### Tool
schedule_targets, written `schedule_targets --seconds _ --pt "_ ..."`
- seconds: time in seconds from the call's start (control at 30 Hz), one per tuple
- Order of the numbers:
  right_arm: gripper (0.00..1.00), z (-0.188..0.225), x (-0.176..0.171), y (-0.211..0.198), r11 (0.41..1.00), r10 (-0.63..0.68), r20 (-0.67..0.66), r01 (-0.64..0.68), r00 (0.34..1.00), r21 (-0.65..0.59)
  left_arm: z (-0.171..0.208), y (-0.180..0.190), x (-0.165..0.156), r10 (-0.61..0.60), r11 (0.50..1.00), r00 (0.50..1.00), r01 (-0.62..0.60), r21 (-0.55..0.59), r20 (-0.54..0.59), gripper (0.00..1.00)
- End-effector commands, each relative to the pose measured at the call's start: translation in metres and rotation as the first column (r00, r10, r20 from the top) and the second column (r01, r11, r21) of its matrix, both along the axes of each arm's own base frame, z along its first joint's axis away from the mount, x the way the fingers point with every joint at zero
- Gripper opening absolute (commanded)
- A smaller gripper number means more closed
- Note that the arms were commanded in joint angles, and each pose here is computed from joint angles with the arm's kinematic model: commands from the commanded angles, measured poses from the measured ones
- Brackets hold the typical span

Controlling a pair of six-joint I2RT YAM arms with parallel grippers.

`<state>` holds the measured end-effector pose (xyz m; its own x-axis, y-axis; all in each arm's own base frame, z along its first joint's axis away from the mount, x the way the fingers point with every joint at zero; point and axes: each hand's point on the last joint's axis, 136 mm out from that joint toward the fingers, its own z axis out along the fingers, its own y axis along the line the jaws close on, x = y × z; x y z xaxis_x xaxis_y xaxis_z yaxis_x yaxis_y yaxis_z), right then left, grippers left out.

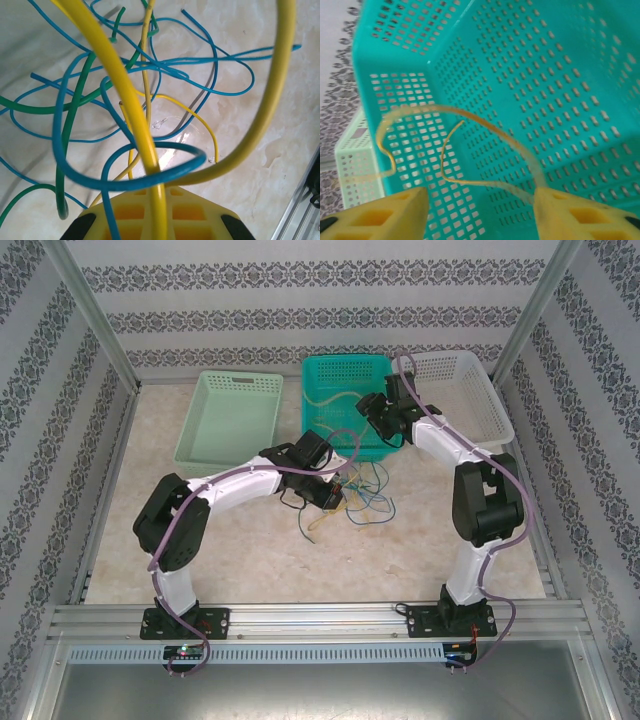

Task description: Untangle the cables

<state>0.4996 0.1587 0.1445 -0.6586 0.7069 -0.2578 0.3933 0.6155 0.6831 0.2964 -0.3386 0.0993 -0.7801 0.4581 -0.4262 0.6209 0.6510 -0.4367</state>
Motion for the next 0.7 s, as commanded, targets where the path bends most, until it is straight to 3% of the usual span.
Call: schedule_targets --seconds 0.0,0.1,0.2,0.5,0.6,0.67 --pt "0.64 0.014 0.003 -0.006 0.999 -0.009 0.030 0.010 1.000 -0.035 0.013 0.004 0.002 -0.012 1.000 0.999 0.013 -0.022 0.044 0.00" --pt "0.67 0.030 0.007 -0.011 0.998 -0.008 0.059 0.012 0.998 -0.060 0.014 0.003 0.002 -0.012 1.000 0.999 0.013 -0.025 0.044 0.00" --pt "0.76 0.042 0.009 -0.011 0.997 0.009 0.077 -0.003 0.997 -0.075 0.016 0.002 0.003 -0.010 0.999 0.999 0.012 -0.032 0.044 0.01" --pt "0.77 0.066 0.009 0.001 0.988 0.116 0.115 -0.103 0.987 -0.116 0.020 0.002 0.004 -0.004 0.999 0.999 0.006 -0.035 0.053 0.02" --pt "0.69 0.074 0.014 0.007 0.986 0.144 0.149 -0.129 0.978 -0.108 0.020 0.002 0.005 0.001 0.999 0.999 0.001 -0.036 0.052 0.02" --pt "0.52 0.077 0.018 0.016 0.983 0.178 0.166 -0.167 0.970 -0.081 0.020 0.002 0.005 0.002 0.999 0.999 0.000 -0.037 0.052 0.02"
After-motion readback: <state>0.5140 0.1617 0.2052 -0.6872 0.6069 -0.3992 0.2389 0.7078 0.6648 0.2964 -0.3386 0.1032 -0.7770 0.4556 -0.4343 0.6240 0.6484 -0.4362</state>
